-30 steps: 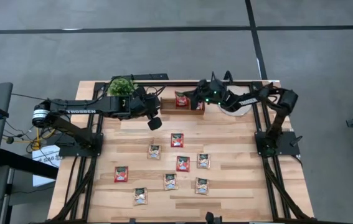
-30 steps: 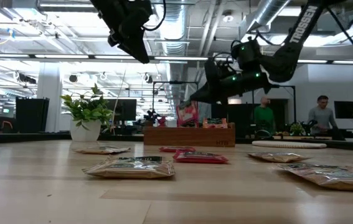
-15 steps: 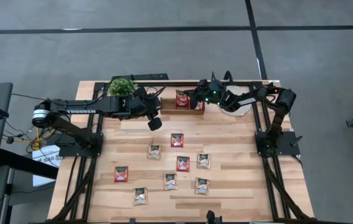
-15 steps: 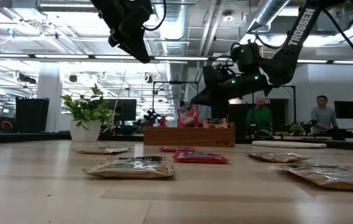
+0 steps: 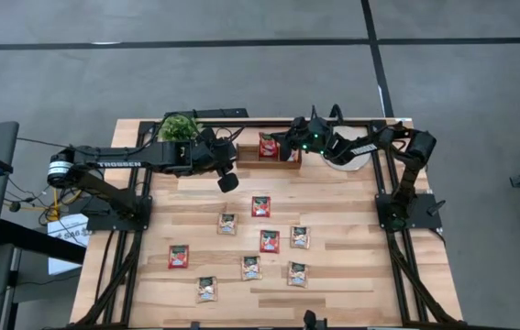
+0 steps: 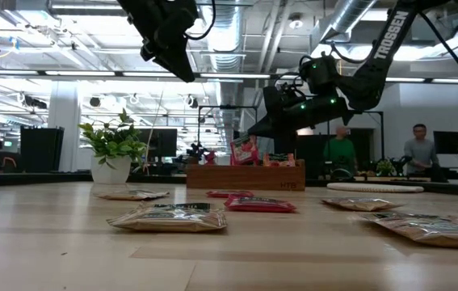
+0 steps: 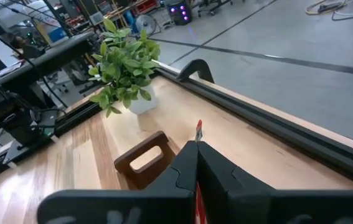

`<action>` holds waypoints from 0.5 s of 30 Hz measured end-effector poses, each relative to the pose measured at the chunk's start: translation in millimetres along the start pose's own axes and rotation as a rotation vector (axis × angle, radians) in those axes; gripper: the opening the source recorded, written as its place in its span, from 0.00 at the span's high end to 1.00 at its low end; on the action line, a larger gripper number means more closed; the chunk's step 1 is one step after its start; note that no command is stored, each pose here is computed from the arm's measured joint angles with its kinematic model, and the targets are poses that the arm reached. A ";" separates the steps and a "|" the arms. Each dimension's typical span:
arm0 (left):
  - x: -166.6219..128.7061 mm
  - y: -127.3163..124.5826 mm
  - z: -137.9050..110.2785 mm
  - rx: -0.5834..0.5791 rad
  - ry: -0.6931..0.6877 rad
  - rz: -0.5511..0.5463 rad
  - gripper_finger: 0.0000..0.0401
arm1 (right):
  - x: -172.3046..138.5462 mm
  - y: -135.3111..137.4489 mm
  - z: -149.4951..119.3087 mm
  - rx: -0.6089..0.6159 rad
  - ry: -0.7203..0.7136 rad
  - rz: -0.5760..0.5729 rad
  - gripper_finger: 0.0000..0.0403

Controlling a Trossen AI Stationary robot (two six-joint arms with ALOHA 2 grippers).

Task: Pick & Place Tea
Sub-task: Put the red tea bag into the middle section of the wooden organizer

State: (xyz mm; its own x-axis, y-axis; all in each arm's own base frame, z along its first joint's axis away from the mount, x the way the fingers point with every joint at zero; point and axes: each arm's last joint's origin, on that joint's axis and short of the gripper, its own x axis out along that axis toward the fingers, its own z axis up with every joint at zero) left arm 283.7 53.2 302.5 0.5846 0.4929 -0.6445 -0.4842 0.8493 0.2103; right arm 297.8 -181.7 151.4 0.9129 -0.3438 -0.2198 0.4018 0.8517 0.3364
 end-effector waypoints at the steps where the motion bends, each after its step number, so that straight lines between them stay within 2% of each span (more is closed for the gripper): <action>1: 0.0 0.0 0.0 0.000 0.000 0.000 0.82 | 0.0 0.0 -0.1 0.000 0.001 0.000 1.00; 10: 0.0 0.0 0.0 0.004 0.000 0.000 0.82 | 0.0 -0.8 -2.6 0.006 0.027 -0.008 0.99; 15: 0.0 -0.1 0.0 0.004 0.000 0.000 0.82 | 0.0 -0.8 -2.4 0.005 0.025 -0.008 0.90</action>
State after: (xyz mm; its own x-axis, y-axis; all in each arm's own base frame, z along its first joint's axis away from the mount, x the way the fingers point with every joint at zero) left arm 283.7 53.1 302.5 0.5848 0.4927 -0.6444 -0.4815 0.8502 0.2131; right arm 297.3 -181.4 148.9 0.9076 -0.3408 -0.2452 0.4096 0.8469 0.3390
